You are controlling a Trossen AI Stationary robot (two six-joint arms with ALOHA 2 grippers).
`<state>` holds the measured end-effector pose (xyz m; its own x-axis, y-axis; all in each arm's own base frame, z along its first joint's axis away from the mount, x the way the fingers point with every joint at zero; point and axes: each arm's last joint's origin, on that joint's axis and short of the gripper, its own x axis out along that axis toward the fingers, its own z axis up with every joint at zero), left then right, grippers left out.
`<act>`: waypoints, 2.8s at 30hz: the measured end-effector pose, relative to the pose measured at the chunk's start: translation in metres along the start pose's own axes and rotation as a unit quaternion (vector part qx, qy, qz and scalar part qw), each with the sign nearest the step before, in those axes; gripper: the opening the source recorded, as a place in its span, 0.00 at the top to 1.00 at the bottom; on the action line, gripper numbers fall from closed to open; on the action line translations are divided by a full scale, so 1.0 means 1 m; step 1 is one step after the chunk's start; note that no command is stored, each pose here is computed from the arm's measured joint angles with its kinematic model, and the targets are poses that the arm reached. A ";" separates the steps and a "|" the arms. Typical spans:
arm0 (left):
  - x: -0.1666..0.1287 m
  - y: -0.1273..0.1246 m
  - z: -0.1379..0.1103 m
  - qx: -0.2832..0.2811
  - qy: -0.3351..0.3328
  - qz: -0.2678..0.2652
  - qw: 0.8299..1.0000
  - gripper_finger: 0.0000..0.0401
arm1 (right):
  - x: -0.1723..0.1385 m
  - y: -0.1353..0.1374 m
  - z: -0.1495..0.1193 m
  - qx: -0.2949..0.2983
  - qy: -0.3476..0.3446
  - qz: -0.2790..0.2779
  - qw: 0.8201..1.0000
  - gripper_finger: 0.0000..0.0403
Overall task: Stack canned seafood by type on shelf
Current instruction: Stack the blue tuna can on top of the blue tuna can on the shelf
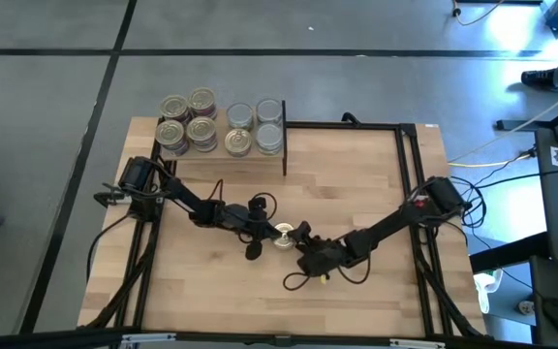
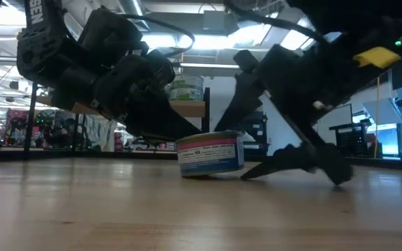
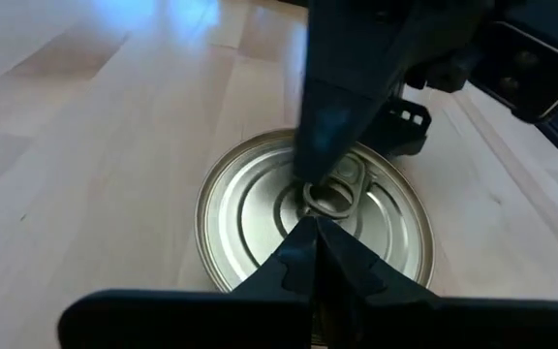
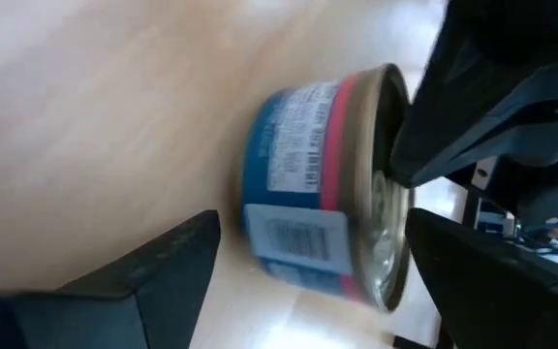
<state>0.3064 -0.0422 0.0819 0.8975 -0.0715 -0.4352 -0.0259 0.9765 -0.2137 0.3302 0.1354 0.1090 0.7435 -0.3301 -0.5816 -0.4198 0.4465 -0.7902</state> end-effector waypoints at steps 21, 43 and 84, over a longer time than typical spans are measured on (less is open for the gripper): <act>-0.001 0.001 0.002 -0.025 -0.018 0.011 0.999 0.99 | 0.018 0.001 -0.003 0.087 -0.021 -0.002 0.996 0.50; -0.038 -0.019 0.049 0.113 -0.041 -0.023 0.992 0.37 | -0.027 -0.014 0.007 0.281 -0.036 0.024 0.959 0.50; -0.038 -0.030 0.045 0.266 -0.041 -0.004 0.963 0.55 | -0.023 -0.062 0.011 0.497 -0.164 0.007 0.852 0.51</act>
<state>0.2927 -0.0598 0.1443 0.9287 -0.0844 -0.3610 0.1910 0.9434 0.2709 0.3450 0.1246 0.1736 0.9158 -0.1410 -0.3760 0.0968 0.9862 -0.1341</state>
